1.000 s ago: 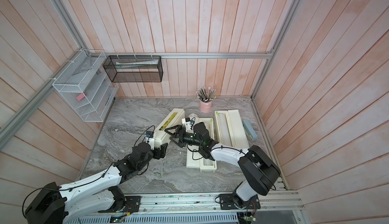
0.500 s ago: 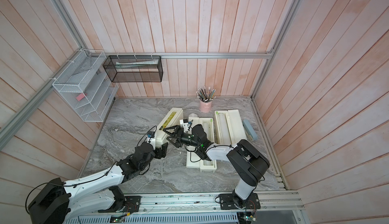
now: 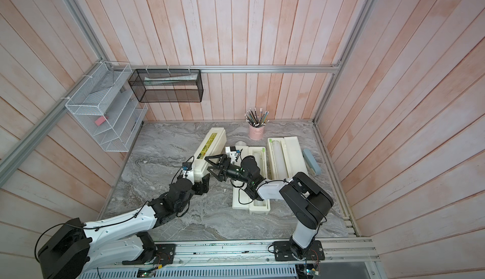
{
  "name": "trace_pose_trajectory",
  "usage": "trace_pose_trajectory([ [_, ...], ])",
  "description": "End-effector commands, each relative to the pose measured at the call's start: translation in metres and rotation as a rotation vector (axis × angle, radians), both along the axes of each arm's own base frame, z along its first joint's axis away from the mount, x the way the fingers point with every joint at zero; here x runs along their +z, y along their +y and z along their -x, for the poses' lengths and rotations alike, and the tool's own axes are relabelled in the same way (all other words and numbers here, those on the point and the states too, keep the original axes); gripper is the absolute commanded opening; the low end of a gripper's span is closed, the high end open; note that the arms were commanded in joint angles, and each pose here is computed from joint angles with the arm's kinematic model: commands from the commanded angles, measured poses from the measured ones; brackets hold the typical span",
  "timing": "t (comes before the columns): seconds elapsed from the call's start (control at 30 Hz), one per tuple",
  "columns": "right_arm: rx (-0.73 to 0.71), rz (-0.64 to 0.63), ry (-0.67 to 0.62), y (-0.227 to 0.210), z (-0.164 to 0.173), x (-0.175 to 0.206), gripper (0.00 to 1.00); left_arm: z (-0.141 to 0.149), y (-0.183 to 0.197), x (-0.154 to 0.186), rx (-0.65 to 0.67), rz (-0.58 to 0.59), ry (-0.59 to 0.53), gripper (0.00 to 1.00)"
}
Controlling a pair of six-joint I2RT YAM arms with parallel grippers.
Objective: Put plastic wrap rolls into dispensers
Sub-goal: Open the lid of the plastic wrap cutting box.
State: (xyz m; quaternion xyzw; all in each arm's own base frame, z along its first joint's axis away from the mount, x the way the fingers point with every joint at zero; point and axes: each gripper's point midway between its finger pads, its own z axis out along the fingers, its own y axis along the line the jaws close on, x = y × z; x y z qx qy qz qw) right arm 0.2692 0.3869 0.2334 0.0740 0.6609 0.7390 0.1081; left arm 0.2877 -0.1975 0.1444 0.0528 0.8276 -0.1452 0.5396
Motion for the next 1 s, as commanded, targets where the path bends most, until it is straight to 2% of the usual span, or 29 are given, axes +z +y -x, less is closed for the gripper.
trace_pose_trajectory([
  [0.0,-0.011,-0.220,-0.188,-0.009,0.010,0.070,0.87,0.025,-0.033,-0.018,-0.201,-0.009,0.060,0.00],
  [0.17,0.012,-0.306,-0.227,-0.012,0.014,0.081,0.87,0.031,-0.040,-0.024,-0.246,0.017,0.082,0.00],
  [0.33,0.027,-0.307,-0.227,-0.009,0.015,0.077,0.87,0.034,-0.044,-0.026,-0.275,0.016,0.095,0.00],
  [0.7,0.013,-0.213,-0.124,-0.012,0.015,0.045,0.87,0.020,-0.015,-0.019,-0.123,-0.087,0.056,0.00],
  [0.87,0.013,-0.083,-0.141,-0.014,0.011,0.037,0.87,0.020,0.007,-0.030,-0.012,-0.098,0.087,0.00],
  [0.97,0.041,0.073,-0.144,-0.007,0.004,0.024,0.87,0.024,0.024,-0.040,0.067,-0.083,0.109,0.00],
])
